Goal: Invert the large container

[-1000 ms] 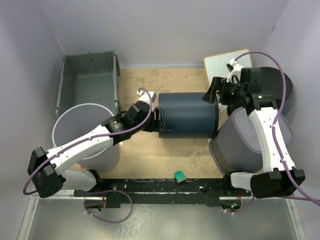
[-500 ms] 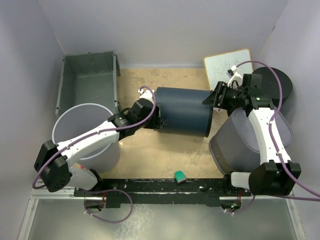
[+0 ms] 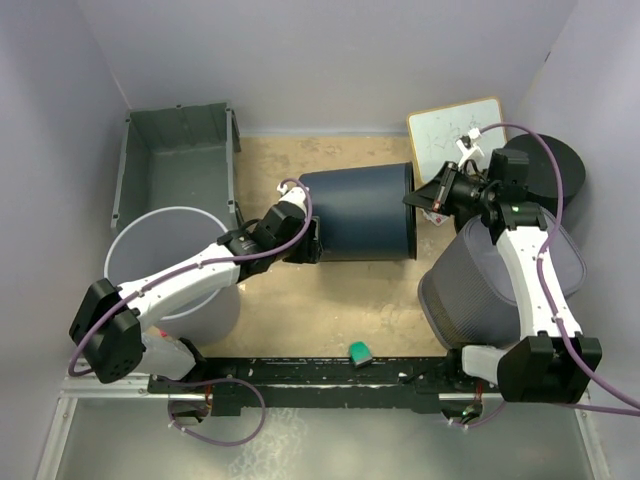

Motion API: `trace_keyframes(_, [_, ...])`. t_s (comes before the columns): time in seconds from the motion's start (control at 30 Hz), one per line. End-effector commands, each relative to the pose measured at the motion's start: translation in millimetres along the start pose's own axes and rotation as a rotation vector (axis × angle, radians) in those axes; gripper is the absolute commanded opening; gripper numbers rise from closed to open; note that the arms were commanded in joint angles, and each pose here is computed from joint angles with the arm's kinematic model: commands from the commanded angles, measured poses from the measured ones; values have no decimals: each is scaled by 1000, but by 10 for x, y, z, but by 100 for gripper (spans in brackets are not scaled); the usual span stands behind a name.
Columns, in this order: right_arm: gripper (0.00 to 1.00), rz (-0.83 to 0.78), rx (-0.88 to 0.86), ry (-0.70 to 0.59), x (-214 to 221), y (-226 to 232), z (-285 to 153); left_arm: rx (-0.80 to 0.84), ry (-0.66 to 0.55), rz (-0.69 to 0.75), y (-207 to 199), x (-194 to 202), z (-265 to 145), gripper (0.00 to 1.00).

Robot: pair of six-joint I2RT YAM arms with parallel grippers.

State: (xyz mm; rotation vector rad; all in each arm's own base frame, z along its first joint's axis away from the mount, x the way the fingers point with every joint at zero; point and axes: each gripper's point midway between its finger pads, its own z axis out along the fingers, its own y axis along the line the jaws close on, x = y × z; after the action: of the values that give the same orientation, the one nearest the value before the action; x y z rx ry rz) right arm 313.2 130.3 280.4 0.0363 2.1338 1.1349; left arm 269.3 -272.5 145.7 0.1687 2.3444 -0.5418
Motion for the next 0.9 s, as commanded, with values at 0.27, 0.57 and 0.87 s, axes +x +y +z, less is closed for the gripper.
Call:
trace_keyframes(0.27, [0, -323, 67, -184, -383, 946, -425, 125, -62, -29, -293, -234, -29, 54])
trace_keyframes(0.57, [0, -488, 271, -115, -126, 950, -115, 173, -40, -76, -416, -226, 9, 54])
trace_keyframes(0.87, [0, -585, 321, -32, 236, 982, 413, 40, -173, -91, -225, -680, -546, 62])
